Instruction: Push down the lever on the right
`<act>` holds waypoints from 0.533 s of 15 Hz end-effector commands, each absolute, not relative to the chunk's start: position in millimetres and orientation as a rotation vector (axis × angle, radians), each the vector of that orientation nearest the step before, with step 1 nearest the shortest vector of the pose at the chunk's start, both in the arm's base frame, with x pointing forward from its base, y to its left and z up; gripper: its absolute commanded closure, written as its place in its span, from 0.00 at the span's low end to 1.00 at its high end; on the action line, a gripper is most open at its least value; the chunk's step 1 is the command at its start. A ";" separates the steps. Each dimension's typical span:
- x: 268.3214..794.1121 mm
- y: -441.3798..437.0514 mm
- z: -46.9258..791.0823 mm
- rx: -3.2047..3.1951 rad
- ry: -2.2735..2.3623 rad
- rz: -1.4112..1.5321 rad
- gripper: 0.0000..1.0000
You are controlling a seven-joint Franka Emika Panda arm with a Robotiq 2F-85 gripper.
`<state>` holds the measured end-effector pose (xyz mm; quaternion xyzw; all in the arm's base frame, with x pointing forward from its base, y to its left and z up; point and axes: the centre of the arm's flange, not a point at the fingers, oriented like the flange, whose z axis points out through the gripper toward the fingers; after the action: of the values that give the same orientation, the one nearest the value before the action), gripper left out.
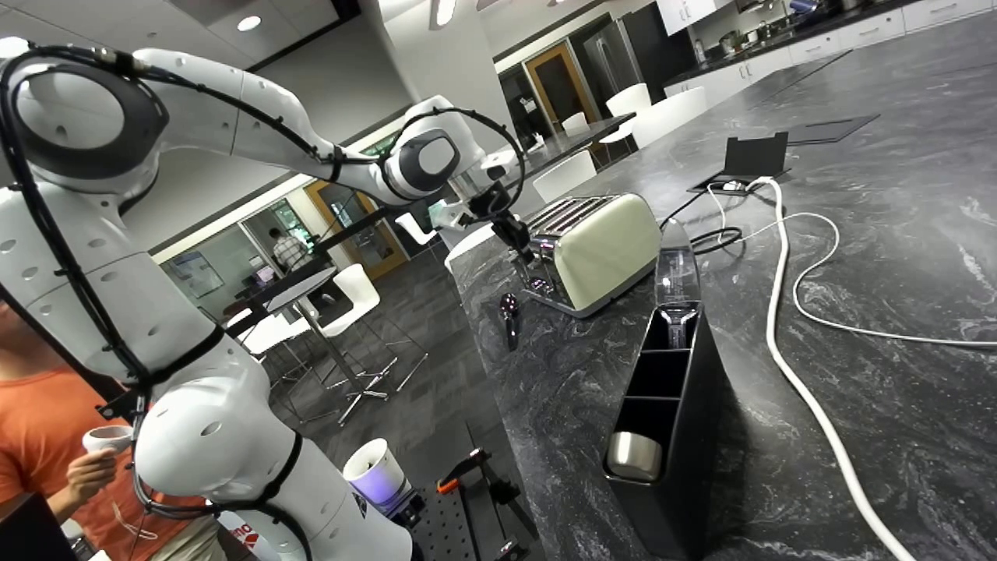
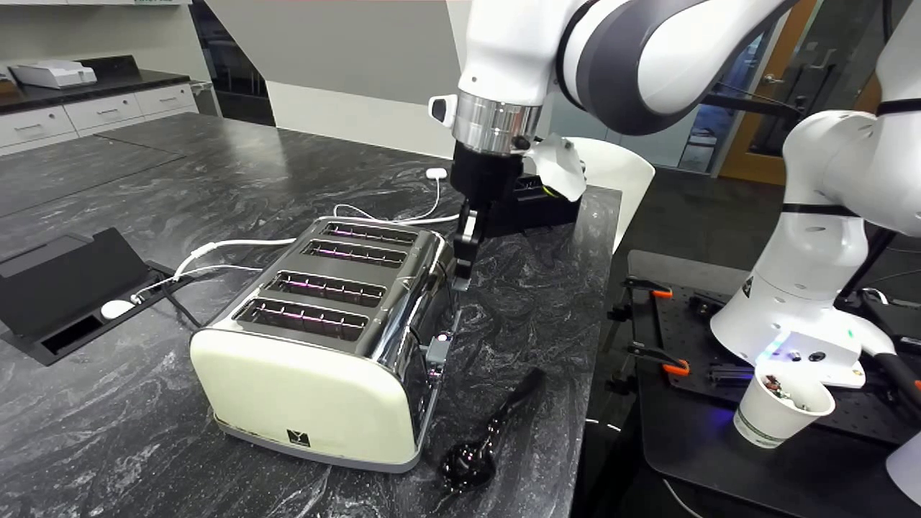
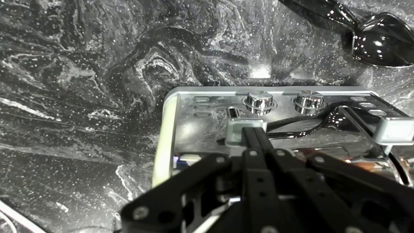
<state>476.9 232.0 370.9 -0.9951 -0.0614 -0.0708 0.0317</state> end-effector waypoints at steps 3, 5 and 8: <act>483.1 233.7 362.8 -3.076 -0.158 -0.240 1.00; 484.9 233.6 357.1 -3.077 -0.159 -0.228 1.00; 486.4 234.2 347.2 -3.080 -0.161 -0.204 1.00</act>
<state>479.1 230.5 356.5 -0.9960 -0.0603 -0.0592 0.0290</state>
